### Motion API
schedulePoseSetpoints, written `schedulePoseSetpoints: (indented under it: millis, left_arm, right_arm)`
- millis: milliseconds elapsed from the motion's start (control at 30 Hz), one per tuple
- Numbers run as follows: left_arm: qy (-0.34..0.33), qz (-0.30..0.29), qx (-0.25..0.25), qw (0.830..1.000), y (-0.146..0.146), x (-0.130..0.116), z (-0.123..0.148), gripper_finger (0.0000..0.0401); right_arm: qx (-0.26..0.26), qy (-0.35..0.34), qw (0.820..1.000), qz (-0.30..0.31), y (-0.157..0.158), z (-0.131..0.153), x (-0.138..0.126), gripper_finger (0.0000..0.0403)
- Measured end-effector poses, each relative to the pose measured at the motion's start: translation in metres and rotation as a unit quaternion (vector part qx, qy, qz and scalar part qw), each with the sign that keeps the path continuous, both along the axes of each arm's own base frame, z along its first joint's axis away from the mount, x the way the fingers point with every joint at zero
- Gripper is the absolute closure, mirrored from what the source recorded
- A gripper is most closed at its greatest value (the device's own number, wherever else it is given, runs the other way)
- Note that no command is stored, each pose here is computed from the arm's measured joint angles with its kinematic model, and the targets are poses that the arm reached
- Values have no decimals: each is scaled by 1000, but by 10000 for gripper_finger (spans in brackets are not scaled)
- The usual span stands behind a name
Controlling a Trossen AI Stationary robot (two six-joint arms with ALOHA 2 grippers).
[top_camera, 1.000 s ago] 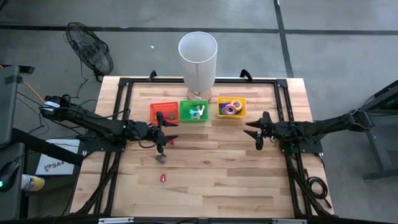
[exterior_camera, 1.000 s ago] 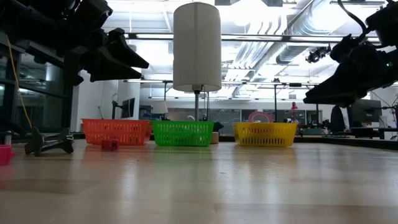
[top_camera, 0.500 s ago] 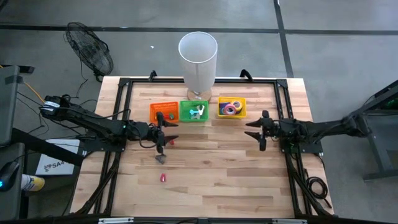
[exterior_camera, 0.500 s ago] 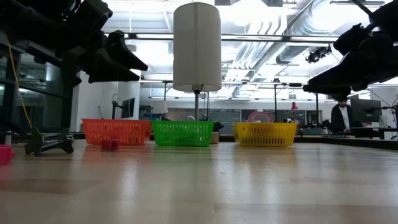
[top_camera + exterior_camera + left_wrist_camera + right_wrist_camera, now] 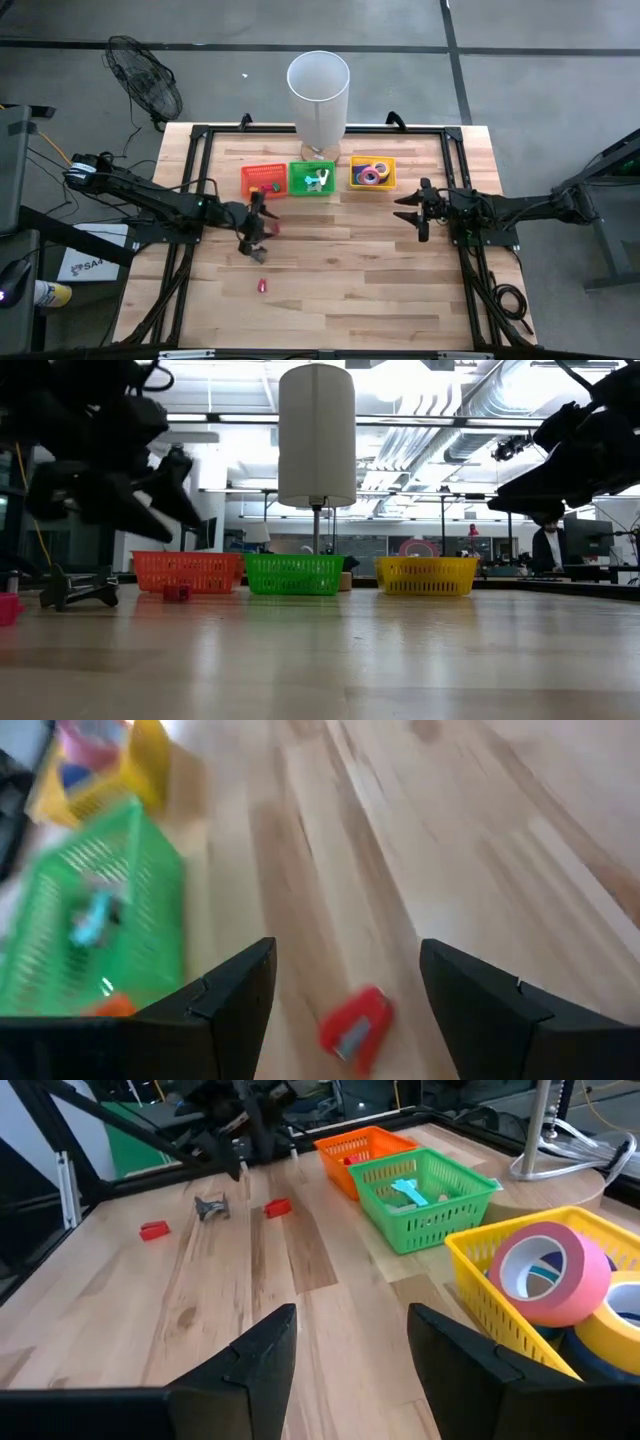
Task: Pick and place Stapler, Stapler remover, tape
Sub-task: Put the black staple remover into the green bin
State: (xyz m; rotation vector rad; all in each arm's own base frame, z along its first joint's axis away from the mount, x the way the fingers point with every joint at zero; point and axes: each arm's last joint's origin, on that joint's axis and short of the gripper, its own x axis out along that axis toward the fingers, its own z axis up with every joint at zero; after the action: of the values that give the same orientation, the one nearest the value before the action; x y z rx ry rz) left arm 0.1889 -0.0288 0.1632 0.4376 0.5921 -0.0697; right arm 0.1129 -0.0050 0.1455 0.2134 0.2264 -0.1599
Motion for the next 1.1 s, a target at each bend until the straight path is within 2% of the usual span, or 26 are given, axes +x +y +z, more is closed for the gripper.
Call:
schedulePoseSetpoints:
  millis: [233,400,533,767,1100]
  left_arm:
    - [117,-18,-38,992,-2,-4,7,158]
    - [181,-55,-58,980,-5,-4,29,158]
    - [217,-87,-77,969,-7,-6,40,158]
    - [261,-108,-72,957,-7,-13,33,158]
    - [259,-109,-64,958,-7,-13,32,158]
  right_arm:
    - [0,0,1000,-4,0,0,0,220]
    - [16,-32,991,-129,-7,4,-1,219]
    - [-5,-33,984,-176,-10,5,-2,219]
    - [-31,-26,983,-178,-10,5,-2,219]
    - [-26,-29,983,-178,-10,5,-2,219]
